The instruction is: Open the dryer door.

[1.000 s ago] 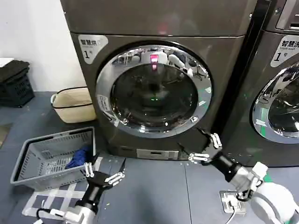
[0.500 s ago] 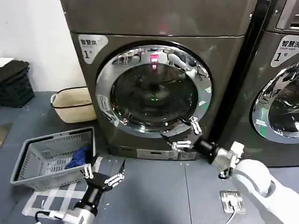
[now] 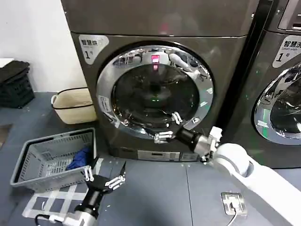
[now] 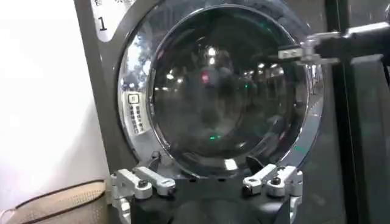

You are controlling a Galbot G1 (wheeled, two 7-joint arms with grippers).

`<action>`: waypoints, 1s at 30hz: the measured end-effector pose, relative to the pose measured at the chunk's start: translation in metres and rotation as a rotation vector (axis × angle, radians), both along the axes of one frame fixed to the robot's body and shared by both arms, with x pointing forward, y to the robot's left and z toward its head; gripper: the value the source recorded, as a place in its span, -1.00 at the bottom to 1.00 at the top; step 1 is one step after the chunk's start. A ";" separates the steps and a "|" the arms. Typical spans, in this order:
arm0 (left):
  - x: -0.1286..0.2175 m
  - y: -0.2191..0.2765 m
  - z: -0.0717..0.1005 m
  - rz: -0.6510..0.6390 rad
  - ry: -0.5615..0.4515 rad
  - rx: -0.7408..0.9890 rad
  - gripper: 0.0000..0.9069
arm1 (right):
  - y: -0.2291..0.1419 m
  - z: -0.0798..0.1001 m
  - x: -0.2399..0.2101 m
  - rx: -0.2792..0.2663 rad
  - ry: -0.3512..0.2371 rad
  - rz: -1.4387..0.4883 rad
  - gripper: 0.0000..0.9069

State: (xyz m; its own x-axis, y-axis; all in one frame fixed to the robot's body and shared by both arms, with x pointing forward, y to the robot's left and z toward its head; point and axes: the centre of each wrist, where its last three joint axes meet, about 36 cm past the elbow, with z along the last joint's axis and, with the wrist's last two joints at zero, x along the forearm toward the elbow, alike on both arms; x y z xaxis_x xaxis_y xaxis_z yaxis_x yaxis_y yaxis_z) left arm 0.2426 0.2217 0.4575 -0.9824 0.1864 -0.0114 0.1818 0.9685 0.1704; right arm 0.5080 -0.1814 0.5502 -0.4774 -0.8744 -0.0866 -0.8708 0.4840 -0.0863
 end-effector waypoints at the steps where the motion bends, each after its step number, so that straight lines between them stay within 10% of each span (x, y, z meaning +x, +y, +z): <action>1: 0.000 0.000 0.000 0.000 -0.001 0.000 1.00 | 0.003 -0.001 0.003 -0.001 0.003 0.004 1.00; 30: -0.005 -0.001 0.009 0.002 -0.017 -0.003 1.00 | 0.058 -0.006 0.065 -0.025 0.013 0.022 1.00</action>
